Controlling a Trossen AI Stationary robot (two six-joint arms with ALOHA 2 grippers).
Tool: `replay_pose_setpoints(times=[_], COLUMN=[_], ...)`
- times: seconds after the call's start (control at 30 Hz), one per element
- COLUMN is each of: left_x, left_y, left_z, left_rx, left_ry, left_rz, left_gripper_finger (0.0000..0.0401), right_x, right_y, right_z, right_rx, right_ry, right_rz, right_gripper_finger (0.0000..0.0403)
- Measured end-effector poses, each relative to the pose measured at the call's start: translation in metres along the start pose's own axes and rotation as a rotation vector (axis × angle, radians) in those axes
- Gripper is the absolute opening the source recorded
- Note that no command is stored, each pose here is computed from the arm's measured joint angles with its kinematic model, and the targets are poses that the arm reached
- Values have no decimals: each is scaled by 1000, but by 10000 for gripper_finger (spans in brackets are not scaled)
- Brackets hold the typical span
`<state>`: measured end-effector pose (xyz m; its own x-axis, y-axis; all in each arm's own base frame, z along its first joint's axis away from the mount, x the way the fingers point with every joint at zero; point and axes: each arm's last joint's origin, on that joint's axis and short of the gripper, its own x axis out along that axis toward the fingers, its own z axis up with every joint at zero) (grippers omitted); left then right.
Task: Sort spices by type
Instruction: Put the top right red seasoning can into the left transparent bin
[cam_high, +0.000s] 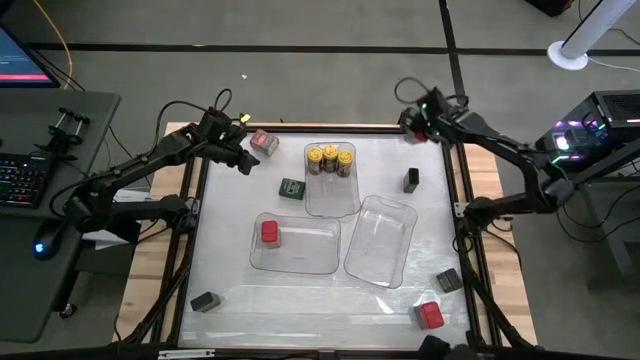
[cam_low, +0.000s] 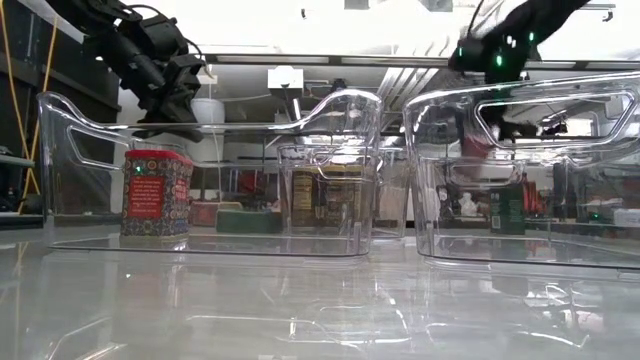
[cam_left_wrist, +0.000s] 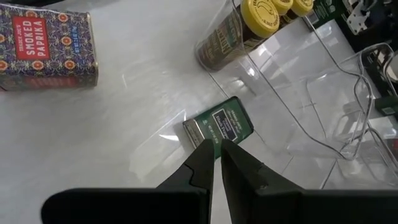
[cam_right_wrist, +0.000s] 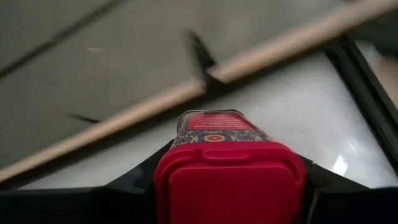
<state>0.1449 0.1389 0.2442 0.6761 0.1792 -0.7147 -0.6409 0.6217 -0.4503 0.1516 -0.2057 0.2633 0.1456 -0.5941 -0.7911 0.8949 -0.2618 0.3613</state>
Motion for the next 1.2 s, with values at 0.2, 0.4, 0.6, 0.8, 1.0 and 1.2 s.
replay_pose_setpoints(times=[0.2, 0.4, 0.6, 0.8, 1.0, 1.2], left_x=[1, -5, -28, -62, -87, -98], left_y=[-1, -11, -31, -46, -47, -42], left_z=[-4, -18, -33, -47, -60, -75], left_rx=[8, 34, 17, 121, 241, 292], left_ry=[38, 122, 110, -13, -121, -95], left_rz=[0, -13, -118, -241, -283, -265], left_gripper_finger=[19, 19, 19, 19, 19, 19], right_x=[-57, -101, -119, -138, -149, -134], right_y=[63, 124, 170, 203, 226, 237], right_z=[-3, -56, -132, -199, -250, -283], right_rx=[-227, -439, -758, -979, -997, -832], right_ry=[-80, -28, 156, 343, 460, 530], right_rz=[429, 808, 1007, 1036, 824, 533], right_gripper_finger=[194, 194, 194, 194, 194, 194])
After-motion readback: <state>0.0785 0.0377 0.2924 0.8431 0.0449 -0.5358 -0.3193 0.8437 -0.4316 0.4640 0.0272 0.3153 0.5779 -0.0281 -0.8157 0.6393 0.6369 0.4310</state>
